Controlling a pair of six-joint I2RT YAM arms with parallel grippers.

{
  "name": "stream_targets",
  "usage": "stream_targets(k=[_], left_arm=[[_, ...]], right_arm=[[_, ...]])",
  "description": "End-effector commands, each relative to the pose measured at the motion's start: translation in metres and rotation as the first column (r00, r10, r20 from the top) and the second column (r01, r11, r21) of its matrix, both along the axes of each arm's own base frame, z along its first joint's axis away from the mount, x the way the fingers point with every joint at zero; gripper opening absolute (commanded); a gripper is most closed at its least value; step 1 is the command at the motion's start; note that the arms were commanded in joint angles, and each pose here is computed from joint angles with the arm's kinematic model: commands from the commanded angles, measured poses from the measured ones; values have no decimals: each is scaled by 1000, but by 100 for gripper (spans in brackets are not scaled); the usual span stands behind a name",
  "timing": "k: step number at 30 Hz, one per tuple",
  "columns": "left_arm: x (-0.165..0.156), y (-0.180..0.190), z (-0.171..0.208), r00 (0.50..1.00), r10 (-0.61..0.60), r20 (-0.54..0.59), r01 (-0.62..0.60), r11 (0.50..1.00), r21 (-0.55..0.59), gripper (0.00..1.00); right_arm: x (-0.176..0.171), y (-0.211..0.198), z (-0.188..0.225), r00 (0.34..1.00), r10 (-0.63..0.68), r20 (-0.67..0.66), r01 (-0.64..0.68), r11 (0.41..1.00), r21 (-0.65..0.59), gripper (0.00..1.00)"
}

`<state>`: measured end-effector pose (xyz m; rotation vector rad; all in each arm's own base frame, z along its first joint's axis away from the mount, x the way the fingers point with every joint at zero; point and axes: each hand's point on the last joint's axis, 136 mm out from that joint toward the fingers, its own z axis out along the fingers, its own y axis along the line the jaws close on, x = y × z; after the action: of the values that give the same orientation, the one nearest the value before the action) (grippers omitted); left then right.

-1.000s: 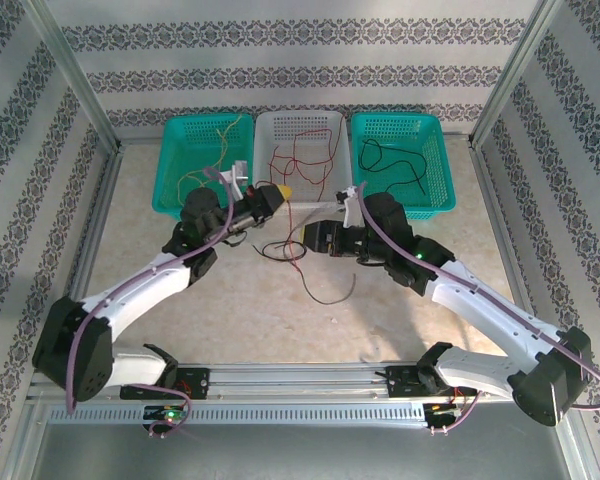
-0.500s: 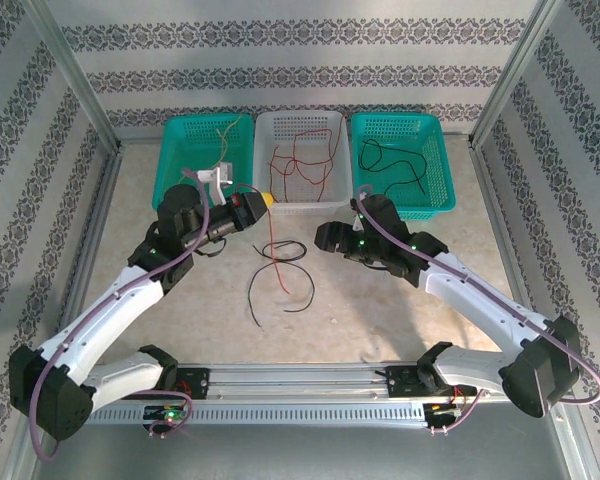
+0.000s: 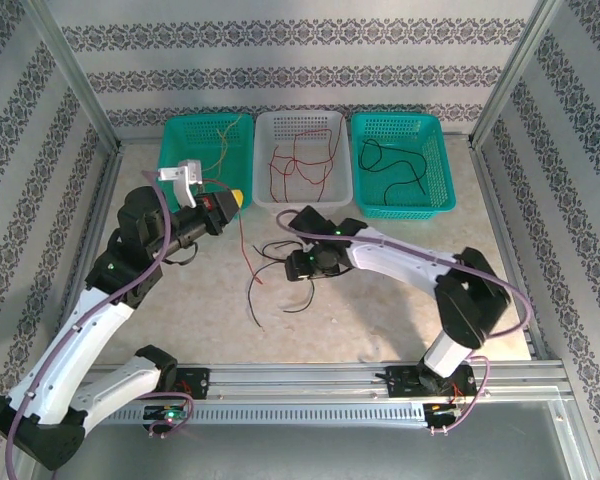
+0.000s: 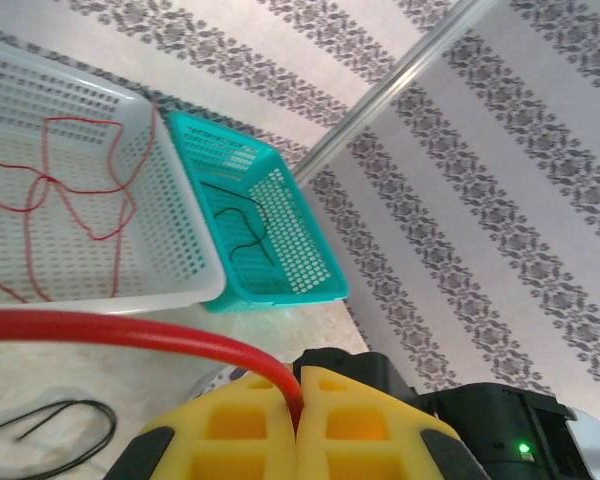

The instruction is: Untangle the cables

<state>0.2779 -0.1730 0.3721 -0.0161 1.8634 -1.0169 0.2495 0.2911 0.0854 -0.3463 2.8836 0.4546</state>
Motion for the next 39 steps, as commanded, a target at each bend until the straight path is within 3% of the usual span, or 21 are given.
stream_targets(k=[1,12,25,35,39], left_arm=[[-3,17,-12,999,50,-19,-49,998,46,0],[-12,21,-38,996,43,-81,-44,999,-12,0],[-17,17,-43,995,16,-94,-21,998,-51,0],[-12,13,-55,992,11,-125,-20,997,-78,0],[-12,13,-55,992,13,-124,-23,997,-80,0]], right_arm=[[6,-9,-13,991,130,13,-126,981,-150,61],[35,14,-48,965,260,-43,-263,932,-250,54],[49,-7,-68,980,185,-80,-201,926,-319,49],[49,-10,-74,982,162,-100,-183,947,-265,0],[48,-13,-65,987,150,-59,-160,956,-247,0]])
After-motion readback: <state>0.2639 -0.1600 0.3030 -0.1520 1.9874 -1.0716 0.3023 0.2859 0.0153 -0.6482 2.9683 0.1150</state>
